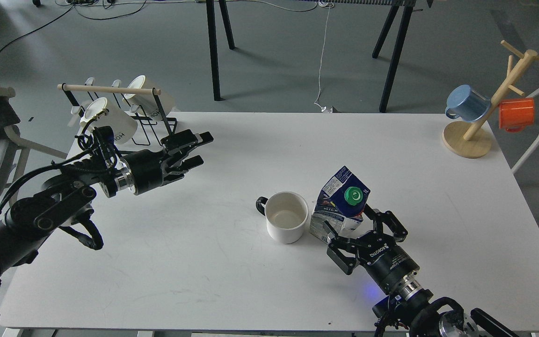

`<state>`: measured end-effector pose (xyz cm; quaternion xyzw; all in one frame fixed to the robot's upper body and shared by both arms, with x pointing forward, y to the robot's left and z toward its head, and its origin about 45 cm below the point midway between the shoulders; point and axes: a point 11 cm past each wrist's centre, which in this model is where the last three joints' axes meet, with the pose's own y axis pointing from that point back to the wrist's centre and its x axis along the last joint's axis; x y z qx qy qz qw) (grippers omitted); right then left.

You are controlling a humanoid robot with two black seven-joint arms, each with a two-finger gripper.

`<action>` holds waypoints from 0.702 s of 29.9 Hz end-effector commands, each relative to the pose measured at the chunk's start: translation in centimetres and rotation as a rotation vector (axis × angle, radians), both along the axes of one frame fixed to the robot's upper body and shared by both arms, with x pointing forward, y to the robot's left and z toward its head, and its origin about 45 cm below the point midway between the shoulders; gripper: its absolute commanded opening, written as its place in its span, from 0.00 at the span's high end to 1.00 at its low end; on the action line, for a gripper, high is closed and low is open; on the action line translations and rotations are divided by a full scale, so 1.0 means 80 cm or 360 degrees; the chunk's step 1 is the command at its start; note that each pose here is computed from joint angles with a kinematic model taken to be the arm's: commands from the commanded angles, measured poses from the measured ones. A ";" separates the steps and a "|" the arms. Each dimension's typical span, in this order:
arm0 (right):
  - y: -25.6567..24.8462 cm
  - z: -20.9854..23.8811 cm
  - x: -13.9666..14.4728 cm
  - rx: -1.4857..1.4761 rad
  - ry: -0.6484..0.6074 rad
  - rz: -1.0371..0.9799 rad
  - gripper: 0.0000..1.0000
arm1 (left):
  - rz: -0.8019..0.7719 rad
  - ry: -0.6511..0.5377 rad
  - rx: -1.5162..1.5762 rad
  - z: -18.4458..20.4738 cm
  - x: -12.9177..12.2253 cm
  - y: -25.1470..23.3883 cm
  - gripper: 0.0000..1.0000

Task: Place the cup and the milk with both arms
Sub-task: 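Open the right gripper and withdraw it from the carton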

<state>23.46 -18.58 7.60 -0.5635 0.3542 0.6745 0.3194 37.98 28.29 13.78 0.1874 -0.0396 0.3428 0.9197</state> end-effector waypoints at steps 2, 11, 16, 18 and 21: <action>-0.009 0.003 -0.021 0.0000 0.0019 0.0016 0.00 | 0.0000 0.0000 0.0001 0.000 0.000 0.000 0.06; -0.086 0.022 -0.087 -0.0141 0.0088 -0.0011 0.00 | -0.0004 0.0004 -0.0015 -0.002 0.000 -0.005 0.06; -0.194 0.036 -0.090 -0.0442 0.0091 -0.0172 0.00 | 0.0015 0.0000 -0.0030 0.001 0.002 -0.003 0.06; -0.237 0.050 -0.076 -0.0565 0.0046 -0.0252 0.00 | 0.0029 -0.0006 -0.0034 0.004 0.004 0.001 0.06; -0.293 0.084 -0.041 -0.0693 -0.0091 -0.0407 0.00 | 0.0059 -0.0010 -0.0032 0.007 0.006 0.012 0.06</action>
